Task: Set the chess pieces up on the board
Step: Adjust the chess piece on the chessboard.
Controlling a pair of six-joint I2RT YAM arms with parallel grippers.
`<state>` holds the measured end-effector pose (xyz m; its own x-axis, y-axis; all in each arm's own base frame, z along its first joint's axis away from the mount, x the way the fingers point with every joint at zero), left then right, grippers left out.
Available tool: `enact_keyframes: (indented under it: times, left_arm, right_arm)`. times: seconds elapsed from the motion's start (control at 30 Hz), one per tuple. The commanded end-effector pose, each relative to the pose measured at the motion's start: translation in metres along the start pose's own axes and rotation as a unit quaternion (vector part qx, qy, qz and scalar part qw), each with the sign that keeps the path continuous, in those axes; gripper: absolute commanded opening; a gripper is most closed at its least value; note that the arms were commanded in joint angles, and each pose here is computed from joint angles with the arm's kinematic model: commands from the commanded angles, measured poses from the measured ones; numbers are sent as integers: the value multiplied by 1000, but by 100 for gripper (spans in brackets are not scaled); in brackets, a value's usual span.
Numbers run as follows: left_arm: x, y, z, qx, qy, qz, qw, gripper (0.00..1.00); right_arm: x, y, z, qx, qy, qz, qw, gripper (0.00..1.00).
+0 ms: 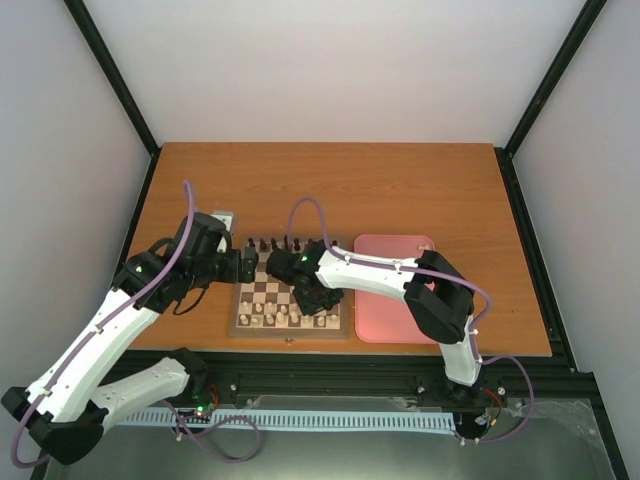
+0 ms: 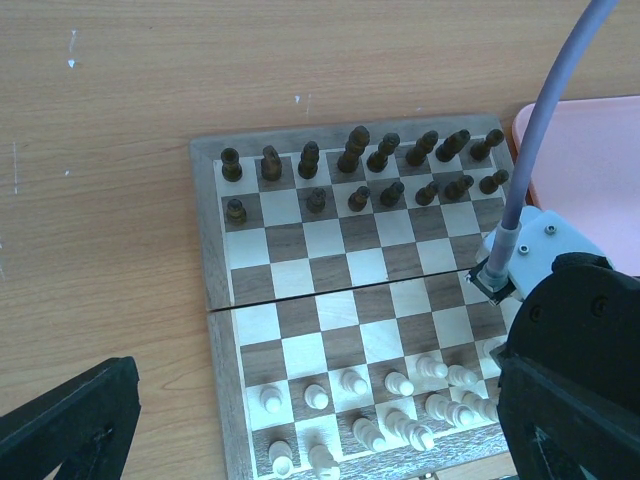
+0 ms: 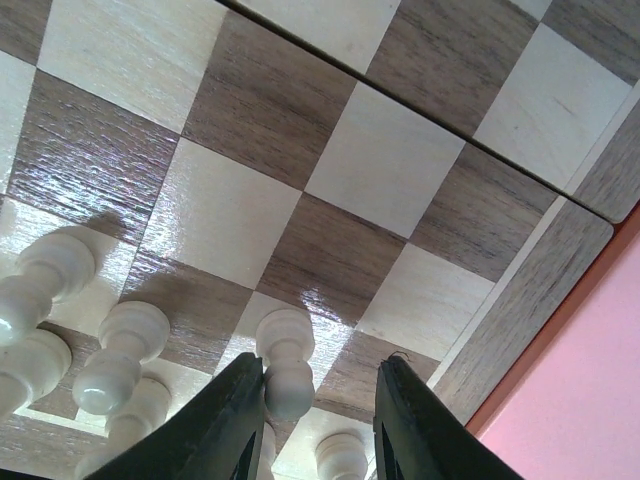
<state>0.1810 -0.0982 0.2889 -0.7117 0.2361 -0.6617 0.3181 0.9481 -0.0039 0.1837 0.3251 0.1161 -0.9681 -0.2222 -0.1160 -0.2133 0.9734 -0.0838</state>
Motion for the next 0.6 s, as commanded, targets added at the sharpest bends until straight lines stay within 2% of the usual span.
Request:
enact_keyframes:
  times: [0.0, 0.33, 0.57]
  left_arm:
    - [1, 3, -3, -5, -2, -4, 1000, 100]
    - [1, 2, 2, -3, 0, -6, 1000, 100]
    - [-2, 0, 4, -2, 0, -5, 1000, 100]
  right_arm:
    - [1, -3, -7, -3, -9, 9, 1000, 32]
    - [-6, 1, -30, -33, -26, -3, 999, 33]
    - [-15, 0, -34, -24, -39, -2, 999, 35]
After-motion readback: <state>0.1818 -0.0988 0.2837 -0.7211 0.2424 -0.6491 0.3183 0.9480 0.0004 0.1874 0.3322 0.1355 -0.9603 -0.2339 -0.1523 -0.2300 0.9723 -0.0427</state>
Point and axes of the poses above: each gripper's point midway between its finger pads, its own z axis out along the fingers, its own y axis along the line the jaws close on, x = y × z, the point moved 6 cm from there along -z, back along the fingers, and after that the axes turned 13 degrees about z, right-handed, at the moved point
